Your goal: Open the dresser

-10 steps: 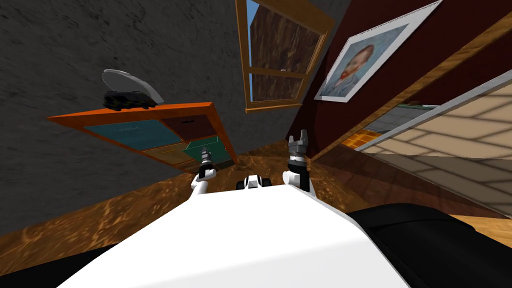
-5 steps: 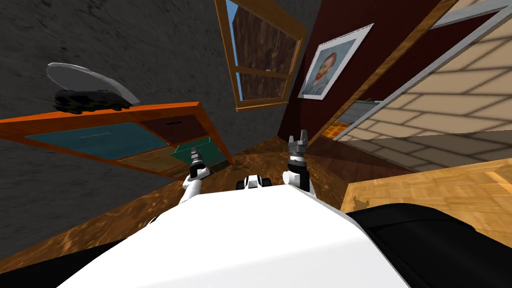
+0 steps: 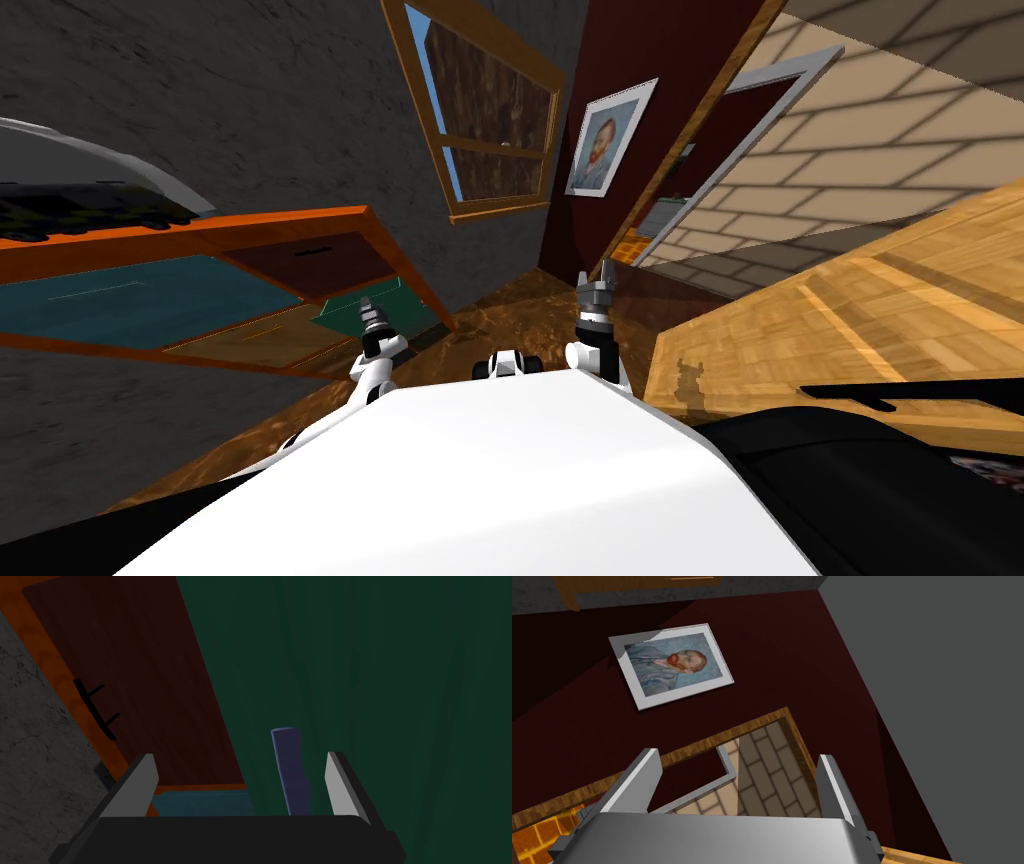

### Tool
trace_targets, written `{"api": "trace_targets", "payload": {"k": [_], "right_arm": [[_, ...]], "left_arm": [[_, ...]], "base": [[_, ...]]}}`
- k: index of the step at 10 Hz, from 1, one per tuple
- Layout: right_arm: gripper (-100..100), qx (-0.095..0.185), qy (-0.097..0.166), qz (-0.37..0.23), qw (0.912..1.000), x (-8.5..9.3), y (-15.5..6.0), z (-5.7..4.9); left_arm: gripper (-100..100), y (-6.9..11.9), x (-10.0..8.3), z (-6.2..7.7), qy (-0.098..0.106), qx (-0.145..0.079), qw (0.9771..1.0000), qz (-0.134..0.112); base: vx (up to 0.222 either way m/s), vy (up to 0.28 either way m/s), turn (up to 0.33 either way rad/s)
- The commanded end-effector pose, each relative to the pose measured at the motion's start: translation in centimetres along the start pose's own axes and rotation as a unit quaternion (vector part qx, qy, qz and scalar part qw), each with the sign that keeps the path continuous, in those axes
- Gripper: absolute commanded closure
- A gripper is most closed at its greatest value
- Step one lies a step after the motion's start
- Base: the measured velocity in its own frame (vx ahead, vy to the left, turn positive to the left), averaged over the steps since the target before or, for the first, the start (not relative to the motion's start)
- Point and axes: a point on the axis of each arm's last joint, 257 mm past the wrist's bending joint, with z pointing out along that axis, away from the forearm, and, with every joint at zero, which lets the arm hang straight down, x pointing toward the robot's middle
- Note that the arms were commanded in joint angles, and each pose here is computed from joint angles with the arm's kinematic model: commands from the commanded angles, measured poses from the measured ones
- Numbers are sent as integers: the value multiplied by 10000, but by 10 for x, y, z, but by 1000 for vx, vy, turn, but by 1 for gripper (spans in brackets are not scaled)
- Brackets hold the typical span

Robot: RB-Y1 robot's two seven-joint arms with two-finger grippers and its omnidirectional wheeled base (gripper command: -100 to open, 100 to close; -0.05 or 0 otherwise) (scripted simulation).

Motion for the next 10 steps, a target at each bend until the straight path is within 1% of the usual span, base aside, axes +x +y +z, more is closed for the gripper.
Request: {"api": "trace_targets", "payload": {"k": [1,2,3,4,5,6,7,8,9,10], "right_arm": [[0,1,-1,-2,10000,0,0,0],[0,0,0,0,10000,0,0,0],[0,0,0,-1,10000,0,0,0],[0,1,-1,-2,10000,0,0,0],[0,0,0,0,10000,0,0,0],[0,1,0,-1,10000,0,0,0],[0,0,0,-1,10000,0,0,0],[0,0,0,0,10000,0,0,0],[0,1,-1,-2,10000,0,0,0],[0,2,-1,-3,10000,0,0,0]], "left_arm": [[-100,1,-31,14,-360,-63,9993,9],[-100,2,-43,13,-488,-78,9988,-28],[-100,3,-46,13,-528,-82,9986,-40],[-100,2,-64,22,-732,-133,9972,-40],[-100,3,-76,20,-867,-146,9961,-87],[-100,-11,-92,33,-1048,-51,9944,-96],[-100,4,-102,26,-1177,-212,9927,-161],[-100,5,-106,25,-1221,-217,9921,-178],[-100,7,-100,24,-1167,-230,9928,-165],[0,9,-100,23,-1168,-257,9927,-172]], "base": [[-111,-41,-342],[-124,-29,-307],[-50,-1,-42],[-98,-28,-362],[-109,-37,-332],[-141,-59,-361],[-157,-54,-302],[-79,-26,-92],[-21,-10,-12],[-7,-4,-2]]}}
